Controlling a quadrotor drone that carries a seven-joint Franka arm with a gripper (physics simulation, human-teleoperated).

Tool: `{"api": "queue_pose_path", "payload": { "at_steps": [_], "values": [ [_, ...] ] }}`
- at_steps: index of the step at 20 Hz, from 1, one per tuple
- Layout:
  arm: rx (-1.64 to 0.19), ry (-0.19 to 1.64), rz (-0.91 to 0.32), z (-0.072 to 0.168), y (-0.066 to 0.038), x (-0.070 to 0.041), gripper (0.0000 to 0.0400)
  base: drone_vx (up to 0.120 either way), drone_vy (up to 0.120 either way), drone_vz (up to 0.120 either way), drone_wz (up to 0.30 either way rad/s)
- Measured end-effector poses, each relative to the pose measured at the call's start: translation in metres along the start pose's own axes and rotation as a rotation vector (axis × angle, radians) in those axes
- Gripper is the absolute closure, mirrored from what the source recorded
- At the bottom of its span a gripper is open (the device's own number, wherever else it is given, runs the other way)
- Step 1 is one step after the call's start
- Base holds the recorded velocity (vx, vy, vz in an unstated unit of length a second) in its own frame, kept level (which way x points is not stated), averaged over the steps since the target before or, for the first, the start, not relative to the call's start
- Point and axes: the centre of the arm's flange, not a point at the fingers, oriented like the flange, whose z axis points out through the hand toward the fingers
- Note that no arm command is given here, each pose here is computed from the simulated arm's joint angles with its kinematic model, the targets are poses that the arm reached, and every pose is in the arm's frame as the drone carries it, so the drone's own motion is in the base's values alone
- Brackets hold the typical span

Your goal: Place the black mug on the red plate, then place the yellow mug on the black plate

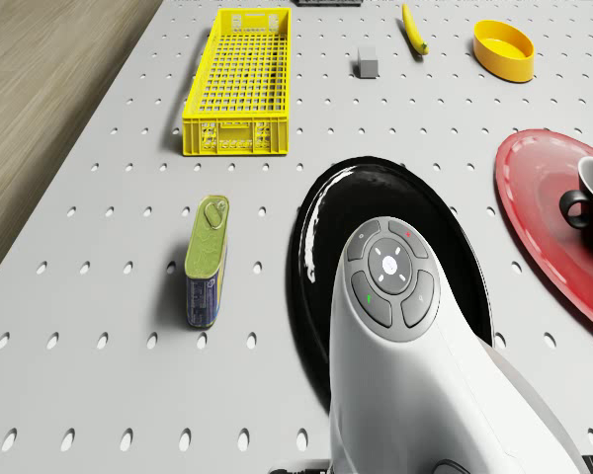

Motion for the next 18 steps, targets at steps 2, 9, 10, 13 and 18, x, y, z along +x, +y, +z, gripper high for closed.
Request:
{"api": "queue_pose_path", "payload": {
  "at_steps": [2,9,10,13,18],
  "values": [
    [0.000,0.000,0.000,0.0000,0.0000,0.0000,0.0290,0.120,-0.120,0.000,0.000],
    [0.000,0.000,0.000,0.0000,0.0000,0.0000,0.0290,0.120,-0.120,0.000,0.000],
    [0.000,0.000,0.000,0.0000,0.0000,0.0000,0.0290,0.120,-0.120,0.000,0.000],
    [0.000,0.000,0.000,0.0000,0.0000,0.0000,0.0290,0.120,-0.120,0.000,0.000],
    [0.000,0.000,0.000,0.0000,0.0000,0.0000,0.0290,0.120,-0.008,0.000,0.000]
  ]
}}
